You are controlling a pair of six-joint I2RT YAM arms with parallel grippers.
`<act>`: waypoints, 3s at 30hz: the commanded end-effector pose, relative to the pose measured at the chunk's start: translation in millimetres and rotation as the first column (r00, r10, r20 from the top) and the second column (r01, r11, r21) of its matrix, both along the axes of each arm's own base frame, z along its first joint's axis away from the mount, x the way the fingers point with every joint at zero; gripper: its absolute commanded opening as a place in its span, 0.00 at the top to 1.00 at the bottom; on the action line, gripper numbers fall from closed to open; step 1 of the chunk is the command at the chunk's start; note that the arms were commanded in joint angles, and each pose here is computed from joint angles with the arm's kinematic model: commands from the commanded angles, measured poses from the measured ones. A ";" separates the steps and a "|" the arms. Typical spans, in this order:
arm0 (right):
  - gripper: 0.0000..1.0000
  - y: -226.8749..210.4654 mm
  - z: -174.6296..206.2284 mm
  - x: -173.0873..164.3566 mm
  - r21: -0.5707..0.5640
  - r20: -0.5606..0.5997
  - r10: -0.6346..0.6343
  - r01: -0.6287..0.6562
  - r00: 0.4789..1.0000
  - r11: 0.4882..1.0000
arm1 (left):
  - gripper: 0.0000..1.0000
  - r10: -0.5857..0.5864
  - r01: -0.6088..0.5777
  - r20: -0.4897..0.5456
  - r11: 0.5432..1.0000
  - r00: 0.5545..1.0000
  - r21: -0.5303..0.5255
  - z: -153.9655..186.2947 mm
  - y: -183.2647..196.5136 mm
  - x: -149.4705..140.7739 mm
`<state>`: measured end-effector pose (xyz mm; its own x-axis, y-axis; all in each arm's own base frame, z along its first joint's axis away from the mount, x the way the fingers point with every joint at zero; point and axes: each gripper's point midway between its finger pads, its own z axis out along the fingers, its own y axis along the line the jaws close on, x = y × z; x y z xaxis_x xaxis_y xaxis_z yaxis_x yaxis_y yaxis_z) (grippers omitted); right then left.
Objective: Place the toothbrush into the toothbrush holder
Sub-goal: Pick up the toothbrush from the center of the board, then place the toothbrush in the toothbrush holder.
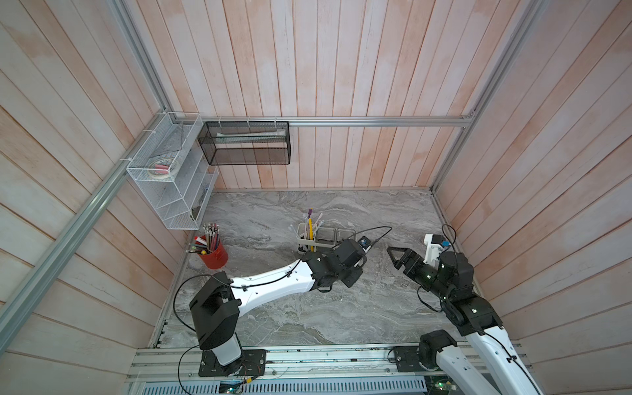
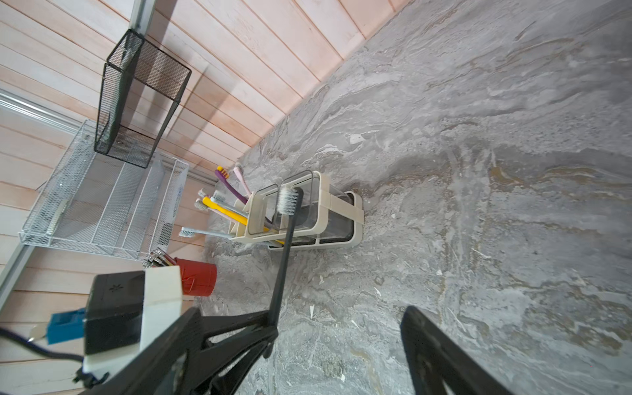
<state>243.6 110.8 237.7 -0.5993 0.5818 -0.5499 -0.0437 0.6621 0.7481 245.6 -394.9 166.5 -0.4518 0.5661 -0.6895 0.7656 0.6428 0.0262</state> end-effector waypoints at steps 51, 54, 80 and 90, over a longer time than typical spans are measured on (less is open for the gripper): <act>0.73 33.4 22.0 13.1 0.130 0.160 0.145 -0.167 0.976 0.977 | 1.00 -0.067 0.068 0.015 0.960 0.998 -0.270 67.7 -45.8 -36.2; 0.76 34.2 23.7 12.6 0.132 0.163 0.149 -0.171 0.975 0.976 | 1.00 -0.065 0.067 0.016 0.960 0.998 -0.272 68.4 -45.4 -36.0; 1.00 48.1 56.2 55.5 -0.043 0.252 0.179 -0.174 0.951 0.984 | 0.00 0.196 -0.119 0.188 0.927 0.962 -0.354 156.4 50.4 -21.2; 1.00 151.3 96.7 119.6 -0.282 0.392 0.277 -0.172 0.877 0.944 | 0.00 0.507 -0.402 0.091 0.769 0.857 -0.496 178.6 187.8 -11.8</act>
